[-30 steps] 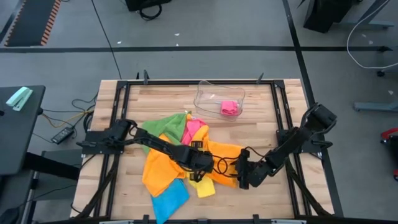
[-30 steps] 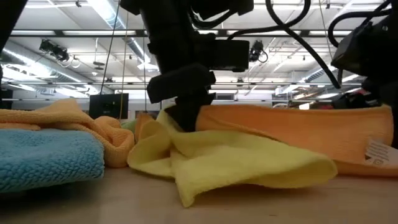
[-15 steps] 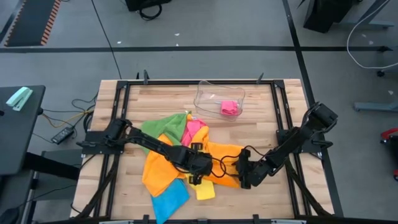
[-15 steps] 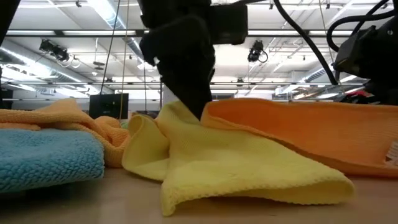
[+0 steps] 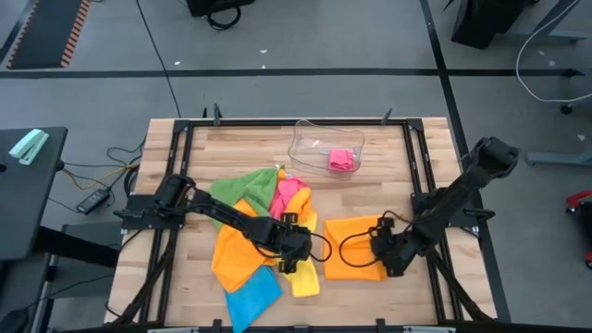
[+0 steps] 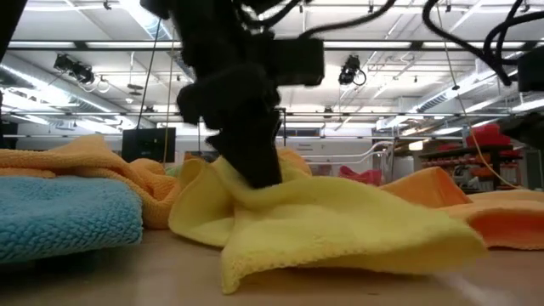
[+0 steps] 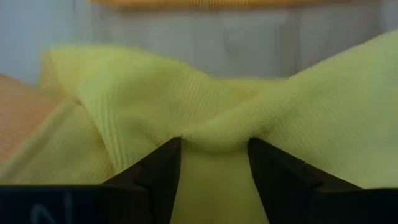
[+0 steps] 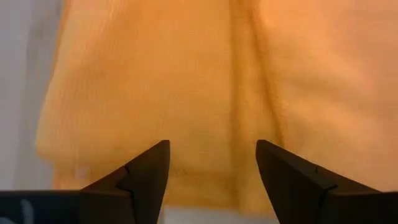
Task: Fold microfiber towels
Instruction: Fold the right orange microfiber cloth
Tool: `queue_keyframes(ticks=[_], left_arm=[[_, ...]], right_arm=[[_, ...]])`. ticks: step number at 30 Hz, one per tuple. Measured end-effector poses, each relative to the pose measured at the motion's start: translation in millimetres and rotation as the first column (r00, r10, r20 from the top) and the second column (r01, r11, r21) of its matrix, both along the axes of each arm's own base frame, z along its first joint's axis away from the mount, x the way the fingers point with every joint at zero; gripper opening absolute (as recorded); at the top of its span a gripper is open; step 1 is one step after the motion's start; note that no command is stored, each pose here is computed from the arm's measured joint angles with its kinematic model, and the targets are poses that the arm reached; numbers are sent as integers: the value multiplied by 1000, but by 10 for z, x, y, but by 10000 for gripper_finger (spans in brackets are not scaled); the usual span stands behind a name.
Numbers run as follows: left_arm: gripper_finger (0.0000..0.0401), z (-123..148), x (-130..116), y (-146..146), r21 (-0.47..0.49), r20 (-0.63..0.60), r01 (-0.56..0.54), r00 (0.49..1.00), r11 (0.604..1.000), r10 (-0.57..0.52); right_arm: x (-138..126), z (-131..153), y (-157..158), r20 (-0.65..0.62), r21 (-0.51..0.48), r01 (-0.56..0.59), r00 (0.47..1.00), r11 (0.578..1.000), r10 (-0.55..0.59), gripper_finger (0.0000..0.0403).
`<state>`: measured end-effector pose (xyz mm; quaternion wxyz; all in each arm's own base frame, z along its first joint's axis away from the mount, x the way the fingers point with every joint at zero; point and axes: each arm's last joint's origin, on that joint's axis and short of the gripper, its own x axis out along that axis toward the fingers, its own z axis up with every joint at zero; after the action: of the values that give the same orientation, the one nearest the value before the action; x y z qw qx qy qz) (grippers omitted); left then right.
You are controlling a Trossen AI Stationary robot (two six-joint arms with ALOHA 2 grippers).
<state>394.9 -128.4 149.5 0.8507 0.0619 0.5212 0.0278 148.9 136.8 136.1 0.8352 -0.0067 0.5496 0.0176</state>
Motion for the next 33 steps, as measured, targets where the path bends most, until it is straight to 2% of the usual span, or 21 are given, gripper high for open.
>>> queue_keyframes(ticks=[4,8,15,19,28,33], left_arm=[[184,-46,-32,4,-5,-15,-19,1000,1000,19],[172,18,-24,-56,-5,8,9,1000,1000,-9],[158,311,115,-140,13,174,112,978,994,-113],[164,410,271,-160,35,349,122,928,992,-127],[206,146,529,-10,124,428,165,881,979,-202],[206,-57,707,110,144,517,141,834,980,-196]], right_arm=[[-99,167,-50,23,23,-33,999,999,32,248],[-122,346,-109,141,58,10,990,998,-18,248],[-120,442,-156,258,20,56,964,998,-60,248],[-114,447,-158,275,11,67,959,998,-68,248],[-141,509,-187,299,30,70,951,997,-76,248],[-128,556,-217,393,-15,132,912,991,-116,248]])
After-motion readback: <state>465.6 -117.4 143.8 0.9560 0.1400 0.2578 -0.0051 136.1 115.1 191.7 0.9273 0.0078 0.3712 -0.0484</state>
